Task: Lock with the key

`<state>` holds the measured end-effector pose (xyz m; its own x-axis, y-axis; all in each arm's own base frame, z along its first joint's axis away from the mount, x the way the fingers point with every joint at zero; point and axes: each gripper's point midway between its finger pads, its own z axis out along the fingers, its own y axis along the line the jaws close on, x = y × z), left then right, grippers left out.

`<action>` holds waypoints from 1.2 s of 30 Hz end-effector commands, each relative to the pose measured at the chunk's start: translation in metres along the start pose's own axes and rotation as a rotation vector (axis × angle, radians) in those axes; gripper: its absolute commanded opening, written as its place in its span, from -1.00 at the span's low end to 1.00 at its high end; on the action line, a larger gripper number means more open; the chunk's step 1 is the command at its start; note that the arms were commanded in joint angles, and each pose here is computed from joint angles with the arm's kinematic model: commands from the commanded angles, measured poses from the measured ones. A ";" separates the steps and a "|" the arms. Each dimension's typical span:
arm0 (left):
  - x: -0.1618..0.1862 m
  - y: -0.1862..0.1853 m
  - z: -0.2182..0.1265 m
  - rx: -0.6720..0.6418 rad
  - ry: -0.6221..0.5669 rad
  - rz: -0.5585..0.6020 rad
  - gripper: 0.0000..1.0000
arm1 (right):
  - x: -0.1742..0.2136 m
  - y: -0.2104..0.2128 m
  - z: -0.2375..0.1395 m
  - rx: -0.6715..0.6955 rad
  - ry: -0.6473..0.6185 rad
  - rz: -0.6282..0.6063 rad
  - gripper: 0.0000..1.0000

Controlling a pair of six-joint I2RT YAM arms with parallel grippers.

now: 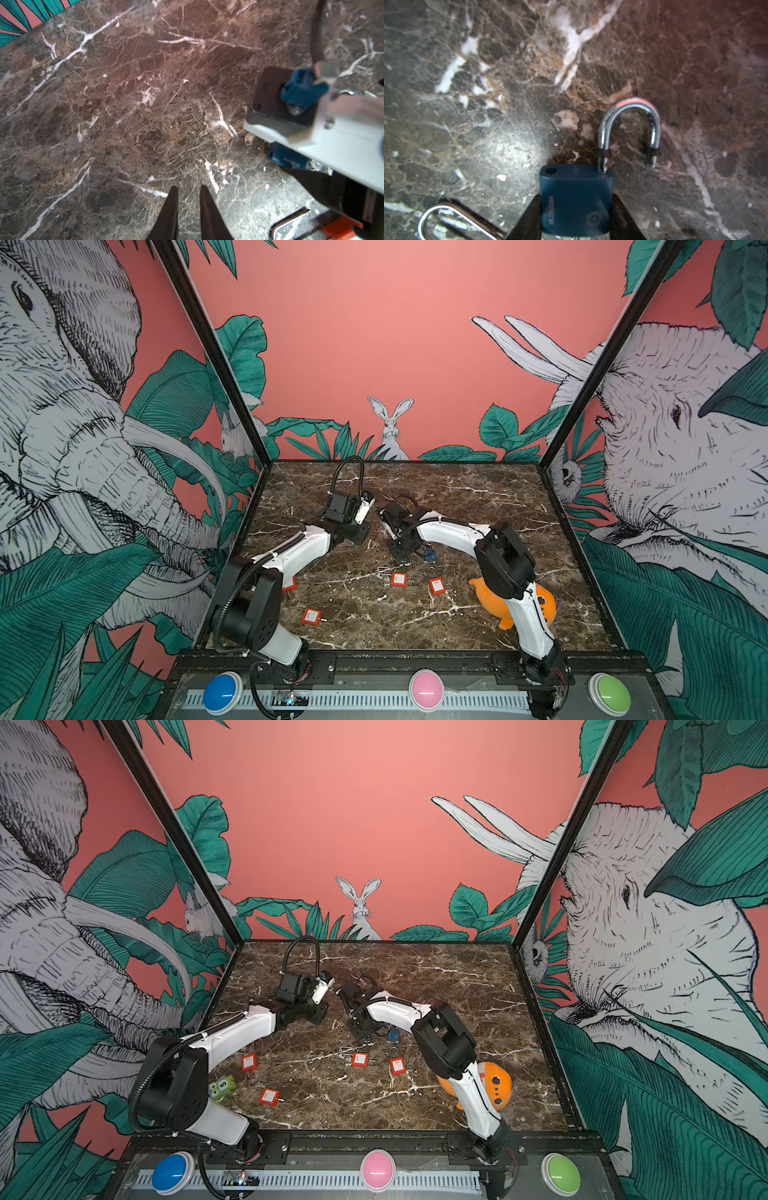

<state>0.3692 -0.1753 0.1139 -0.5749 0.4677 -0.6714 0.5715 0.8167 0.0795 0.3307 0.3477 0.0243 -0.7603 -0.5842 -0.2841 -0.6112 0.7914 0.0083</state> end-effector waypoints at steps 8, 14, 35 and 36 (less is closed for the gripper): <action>-0.040 -0.031 -0.049 0.163 -0.327 0.145 -0.53 | -0.030 -0.008 -0.088 0.022 -0.391 -0.416 -0.42; -0.044 -0.078 -0.081 0.404 -0.521 0.322 -0.48 | -0.017 -0.011 -0.127 -0.083 -0.543 -0.536 -0.43; -0.053 -0.113 -0.087 0.681 -0.551 0.490 -0.04 | 0.013 -0.002 -0.180 -0.140 -0.677 -0.743 -0.47; -0.054 -0.112 -0.086 0.684 -0.547 0.487 -0.04 | 0.013 -0.002 -0.181 -0.142 -0.678 -0.748 -0.48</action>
<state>0.2862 -0.2609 0.1952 0.0309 0.3534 -0.9349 0.9816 0.1655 0.0951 0.2825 0.2991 0.1703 0.0041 -0.7052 -0.7090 -0.9398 0.2395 -0.2436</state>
